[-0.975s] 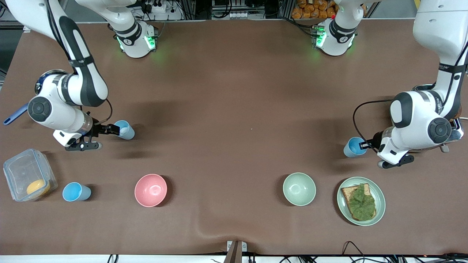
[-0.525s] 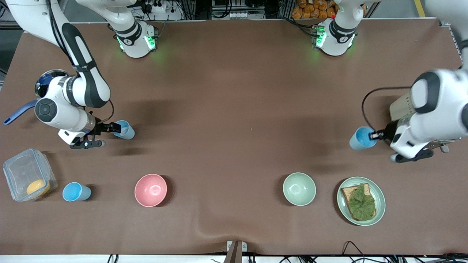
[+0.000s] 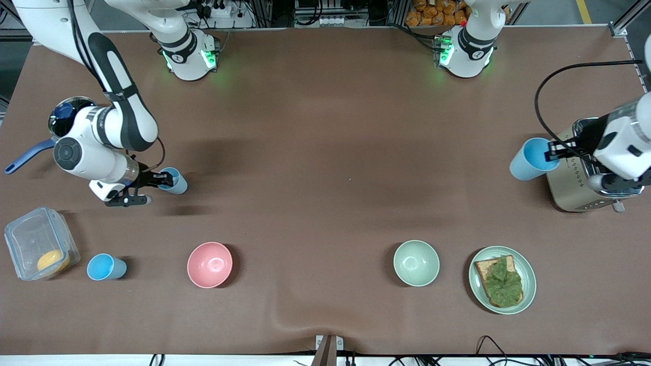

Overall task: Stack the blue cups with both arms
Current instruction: 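Grasp and lift the cup with the left gripper while the right gripper grasps its cup, then carry the blue cup to the table middle and set it down with the right gripper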

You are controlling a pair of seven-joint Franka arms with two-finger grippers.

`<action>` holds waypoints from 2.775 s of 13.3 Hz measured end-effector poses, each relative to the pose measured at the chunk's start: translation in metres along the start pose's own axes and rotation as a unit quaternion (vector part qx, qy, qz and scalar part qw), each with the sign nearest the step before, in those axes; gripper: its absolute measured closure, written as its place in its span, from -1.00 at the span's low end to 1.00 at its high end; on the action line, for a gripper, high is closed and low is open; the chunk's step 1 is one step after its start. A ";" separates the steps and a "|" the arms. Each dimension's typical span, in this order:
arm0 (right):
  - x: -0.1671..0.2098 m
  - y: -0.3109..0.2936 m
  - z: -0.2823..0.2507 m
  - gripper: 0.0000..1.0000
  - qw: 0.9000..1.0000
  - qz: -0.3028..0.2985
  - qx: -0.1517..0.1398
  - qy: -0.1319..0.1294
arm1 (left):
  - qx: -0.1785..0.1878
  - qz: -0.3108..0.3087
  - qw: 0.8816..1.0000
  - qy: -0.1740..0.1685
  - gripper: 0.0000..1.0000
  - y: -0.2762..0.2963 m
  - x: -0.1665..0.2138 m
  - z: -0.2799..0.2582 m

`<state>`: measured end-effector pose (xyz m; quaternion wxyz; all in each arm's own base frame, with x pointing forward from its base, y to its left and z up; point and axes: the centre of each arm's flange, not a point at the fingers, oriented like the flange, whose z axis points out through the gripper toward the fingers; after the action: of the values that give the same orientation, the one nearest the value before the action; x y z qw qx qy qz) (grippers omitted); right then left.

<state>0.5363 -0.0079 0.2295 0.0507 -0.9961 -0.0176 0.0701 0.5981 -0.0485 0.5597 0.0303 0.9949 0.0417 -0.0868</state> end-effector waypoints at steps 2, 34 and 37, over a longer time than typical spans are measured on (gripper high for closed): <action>0.003 -0.007 -0.003 0.63 1.000 -0.002 0.005 -0.002 | 0.000 0.011 1.000 -0.004 0.93 0.012 0.000 0.004; -0.062 -0.465 0.050 0.04 0.985 0.151 0.042 0.073 | 0.002 0.007 1.000 -0.018 0.93 0.006 -0.002 0.007; -0.050 -0.466 0.030 -0.56 0.983 0.162 0.041 0.070 | 0.002 0.007 1.000 -0.018 0.93 0.006 -0.002 0.007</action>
<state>0.4694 0.4565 0.2552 0.0804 -0.9853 0.1506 0.0084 0.5955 -0.0555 0.5539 0.0300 0.9935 0.0339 -0.1048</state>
